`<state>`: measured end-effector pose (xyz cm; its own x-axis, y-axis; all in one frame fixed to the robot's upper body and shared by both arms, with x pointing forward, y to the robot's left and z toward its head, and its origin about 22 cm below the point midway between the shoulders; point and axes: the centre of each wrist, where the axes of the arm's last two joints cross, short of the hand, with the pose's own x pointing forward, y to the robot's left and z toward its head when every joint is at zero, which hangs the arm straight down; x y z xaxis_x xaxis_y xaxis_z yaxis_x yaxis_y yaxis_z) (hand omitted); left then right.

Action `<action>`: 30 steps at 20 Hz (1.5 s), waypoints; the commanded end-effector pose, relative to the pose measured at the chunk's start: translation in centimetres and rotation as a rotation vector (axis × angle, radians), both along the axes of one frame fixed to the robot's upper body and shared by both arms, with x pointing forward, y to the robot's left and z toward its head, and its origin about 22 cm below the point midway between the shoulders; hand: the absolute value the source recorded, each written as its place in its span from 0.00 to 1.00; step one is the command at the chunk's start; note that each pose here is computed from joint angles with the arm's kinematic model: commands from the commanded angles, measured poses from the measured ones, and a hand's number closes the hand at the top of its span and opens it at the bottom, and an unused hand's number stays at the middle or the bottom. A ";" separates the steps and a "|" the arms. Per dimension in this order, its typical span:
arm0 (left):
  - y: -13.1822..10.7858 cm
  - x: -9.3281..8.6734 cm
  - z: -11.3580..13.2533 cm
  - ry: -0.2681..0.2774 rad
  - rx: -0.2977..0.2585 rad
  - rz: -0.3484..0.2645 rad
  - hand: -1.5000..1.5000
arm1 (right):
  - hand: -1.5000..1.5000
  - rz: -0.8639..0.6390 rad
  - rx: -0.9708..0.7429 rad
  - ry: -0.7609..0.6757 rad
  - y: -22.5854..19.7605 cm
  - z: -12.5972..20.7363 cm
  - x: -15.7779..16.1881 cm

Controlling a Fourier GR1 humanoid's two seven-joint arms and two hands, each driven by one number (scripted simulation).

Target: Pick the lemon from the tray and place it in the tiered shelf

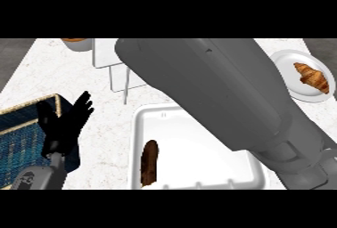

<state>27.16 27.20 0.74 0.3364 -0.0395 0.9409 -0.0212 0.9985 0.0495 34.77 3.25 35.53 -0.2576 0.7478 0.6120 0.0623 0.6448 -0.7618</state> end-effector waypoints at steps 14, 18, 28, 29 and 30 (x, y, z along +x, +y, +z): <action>1.0 -0.7 -2.6 0.090 0.000 0.030 0.50 | 1.00 -0.013 -0.103 -0.007 -0.9 -4.8 6.8; 1.1 -3.0 -4.0 0.122 -0.033 0.024 0.50 | 1.00 -0.021 -0.082 -0.034 -1.8 -4.3 7.6; -0.1 -1.8 -2.0 0.109 -0.008 -0.006 0.50 | 1.00 0.036 -0.083 -0.026 -1.4 -5.9 8.5; 0.9 -1.8 -3.0 0.099 -0.014 0.017 0.50 | 1.00 0.022 -0.089 -0.056 -1.6 -3.8 8.3; 0.0 -0.3 -1.7 0.094 0.004 0.019 0.50 | 1.00 0.028 -0.161 -0.031 -2.4 -4.9 8.9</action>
